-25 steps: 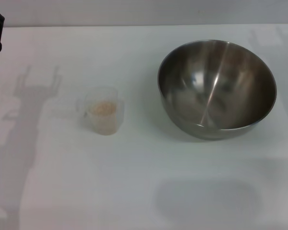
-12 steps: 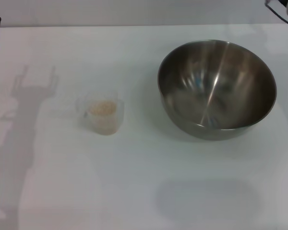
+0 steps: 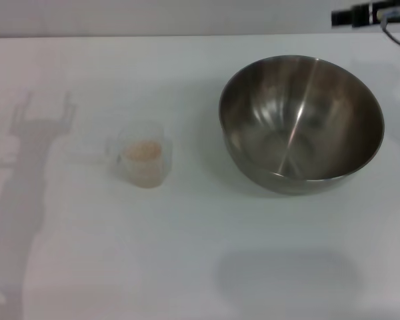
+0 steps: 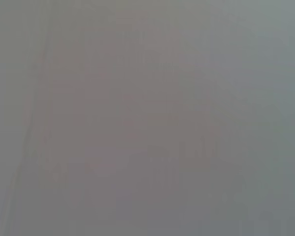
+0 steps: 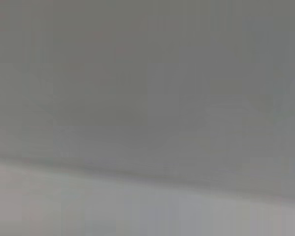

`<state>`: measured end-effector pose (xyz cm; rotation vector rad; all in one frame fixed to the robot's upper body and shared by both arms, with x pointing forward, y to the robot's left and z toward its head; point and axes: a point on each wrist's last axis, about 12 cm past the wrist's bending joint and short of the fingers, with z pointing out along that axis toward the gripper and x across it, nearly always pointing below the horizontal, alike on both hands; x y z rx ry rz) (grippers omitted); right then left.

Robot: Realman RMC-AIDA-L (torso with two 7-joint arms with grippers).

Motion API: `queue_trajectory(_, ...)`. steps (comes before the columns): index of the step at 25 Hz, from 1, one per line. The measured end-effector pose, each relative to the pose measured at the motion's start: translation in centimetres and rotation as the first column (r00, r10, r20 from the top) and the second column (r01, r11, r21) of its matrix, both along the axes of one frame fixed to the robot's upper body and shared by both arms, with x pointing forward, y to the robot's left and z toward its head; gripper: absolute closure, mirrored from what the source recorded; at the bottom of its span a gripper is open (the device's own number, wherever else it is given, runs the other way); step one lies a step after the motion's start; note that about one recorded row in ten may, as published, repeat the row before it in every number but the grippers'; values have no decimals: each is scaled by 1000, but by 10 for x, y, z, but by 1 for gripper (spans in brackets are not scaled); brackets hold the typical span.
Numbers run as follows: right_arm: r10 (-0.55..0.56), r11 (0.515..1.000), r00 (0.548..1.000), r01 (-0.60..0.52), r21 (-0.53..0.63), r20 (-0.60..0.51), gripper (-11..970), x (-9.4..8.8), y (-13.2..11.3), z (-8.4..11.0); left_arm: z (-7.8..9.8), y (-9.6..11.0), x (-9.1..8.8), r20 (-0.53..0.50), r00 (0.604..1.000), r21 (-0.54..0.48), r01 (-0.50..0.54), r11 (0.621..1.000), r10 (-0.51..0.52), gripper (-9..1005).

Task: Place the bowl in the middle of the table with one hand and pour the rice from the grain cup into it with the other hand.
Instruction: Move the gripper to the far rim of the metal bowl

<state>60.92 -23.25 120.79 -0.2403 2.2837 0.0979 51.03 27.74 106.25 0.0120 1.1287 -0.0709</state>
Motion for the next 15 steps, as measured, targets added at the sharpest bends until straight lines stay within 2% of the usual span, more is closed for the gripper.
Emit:
queue_trajectory(1, 20, 1000, 996, -20, -1, -91, 177, 0, 2, -3, -1, 3, 1, -8, 1000, 2, -14, 1000, 14, 280)
queue_trajectory(2, 20, 1000, 996, -20, -1, -91, 178, 0, 2, -3, -1, 3, 1, -8, 1000, 2, -14, 1000, 14, 280)
queue_trajectory(6, 24, 1000, 964, -24, 1, -263, 178, -2, 1, -16, -1, 6, 1, -13, 1000, 1, -27, 1000, 27, 280)
queue_trajectory(11, 14, 1000, 942, -15, -1, -335, 178, -5, -2, -24, -1, 6, 1, -9, 1000, 2, -29, 1000, 29, 280)
queue_trajectory(15, -11, 1000, 914, 12, 1, -404, 178, -7, -9, -42, -1, 7, 1, -10, 999, 7, -31, 999, 31, 280)
